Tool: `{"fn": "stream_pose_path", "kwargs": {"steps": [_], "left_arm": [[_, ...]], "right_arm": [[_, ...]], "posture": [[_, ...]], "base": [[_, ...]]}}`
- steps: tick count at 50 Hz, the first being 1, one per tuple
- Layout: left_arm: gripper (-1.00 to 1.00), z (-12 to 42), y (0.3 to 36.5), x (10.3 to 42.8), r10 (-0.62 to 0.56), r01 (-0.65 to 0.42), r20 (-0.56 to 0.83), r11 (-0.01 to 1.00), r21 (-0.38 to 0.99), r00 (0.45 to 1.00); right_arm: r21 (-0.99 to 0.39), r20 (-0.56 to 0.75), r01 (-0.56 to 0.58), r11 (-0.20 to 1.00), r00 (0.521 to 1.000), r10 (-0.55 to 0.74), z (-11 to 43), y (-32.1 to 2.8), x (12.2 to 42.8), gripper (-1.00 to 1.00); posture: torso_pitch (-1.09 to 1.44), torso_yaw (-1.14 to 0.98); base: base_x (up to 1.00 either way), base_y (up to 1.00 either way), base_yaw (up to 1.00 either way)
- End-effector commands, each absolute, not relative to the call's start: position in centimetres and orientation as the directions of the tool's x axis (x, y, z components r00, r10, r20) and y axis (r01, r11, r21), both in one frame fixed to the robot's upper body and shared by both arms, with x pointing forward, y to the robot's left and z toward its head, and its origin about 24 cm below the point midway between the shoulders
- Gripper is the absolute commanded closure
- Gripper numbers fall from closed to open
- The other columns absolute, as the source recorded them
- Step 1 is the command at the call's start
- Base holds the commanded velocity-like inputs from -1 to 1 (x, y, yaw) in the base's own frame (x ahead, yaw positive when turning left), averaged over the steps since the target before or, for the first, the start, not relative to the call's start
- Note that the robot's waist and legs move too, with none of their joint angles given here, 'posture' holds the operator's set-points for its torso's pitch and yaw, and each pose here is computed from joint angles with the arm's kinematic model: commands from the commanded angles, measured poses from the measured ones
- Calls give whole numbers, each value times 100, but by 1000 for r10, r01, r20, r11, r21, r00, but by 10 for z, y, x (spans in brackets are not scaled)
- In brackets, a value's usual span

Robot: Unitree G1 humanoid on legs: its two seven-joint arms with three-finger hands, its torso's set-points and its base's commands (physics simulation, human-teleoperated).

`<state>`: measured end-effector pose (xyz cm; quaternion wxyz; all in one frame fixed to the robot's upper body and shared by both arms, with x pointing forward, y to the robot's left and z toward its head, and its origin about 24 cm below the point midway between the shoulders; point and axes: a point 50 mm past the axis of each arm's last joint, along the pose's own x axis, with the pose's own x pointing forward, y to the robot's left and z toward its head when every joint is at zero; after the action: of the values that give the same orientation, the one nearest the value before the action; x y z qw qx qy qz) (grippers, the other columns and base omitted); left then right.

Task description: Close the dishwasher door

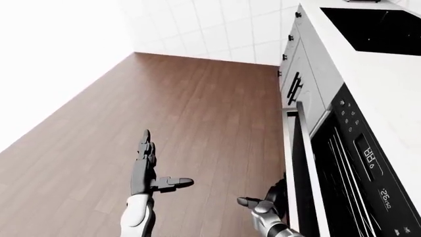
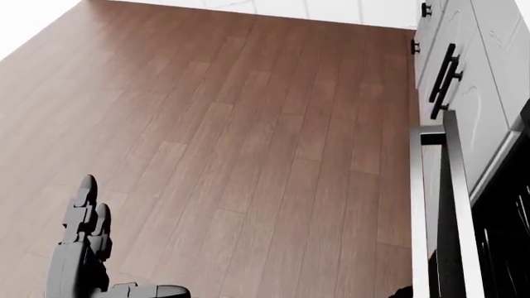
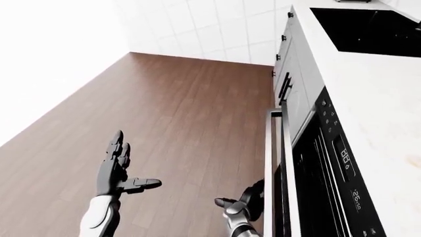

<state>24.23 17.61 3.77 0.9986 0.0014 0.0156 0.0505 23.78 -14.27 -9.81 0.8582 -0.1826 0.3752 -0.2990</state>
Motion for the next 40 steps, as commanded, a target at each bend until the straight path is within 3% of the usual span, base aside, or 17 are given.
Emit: {"fn": "stream_pose_path", "kwargs": {"steps": [1, 16, 23, 40], "left_arm": [[-100, 55, 176, 246, 98, -98, 61, 995, 5, 993], [-100, 56, 175, 245, 96, -96, 63, 995, 5, 993], [-100, 56, 174, 244, 95, -96, 63, 995, 7, 993], [-100, 57, 173, 244, 93, -93, 63, 996, 8, 994]], "right_arm": [[-572, -493, 451, 685, 478, -727, -94, -161, 239, -100], [-561, -481, 476, 677, 479, -735, -91, -176, 243, -100], [-577, -462, 498, 648, 455, -761, -90, -186, 242, -100], [-609, -426, 487, 626, 465, -776, -89, -202, 241, -100]], "posture": [[0, 0], [0, 0], [0, 0], [0, 0]], "base": [[0, 0, 0], [0, 0, 0], [0, 0, 0], [0, 0, 0]]}}
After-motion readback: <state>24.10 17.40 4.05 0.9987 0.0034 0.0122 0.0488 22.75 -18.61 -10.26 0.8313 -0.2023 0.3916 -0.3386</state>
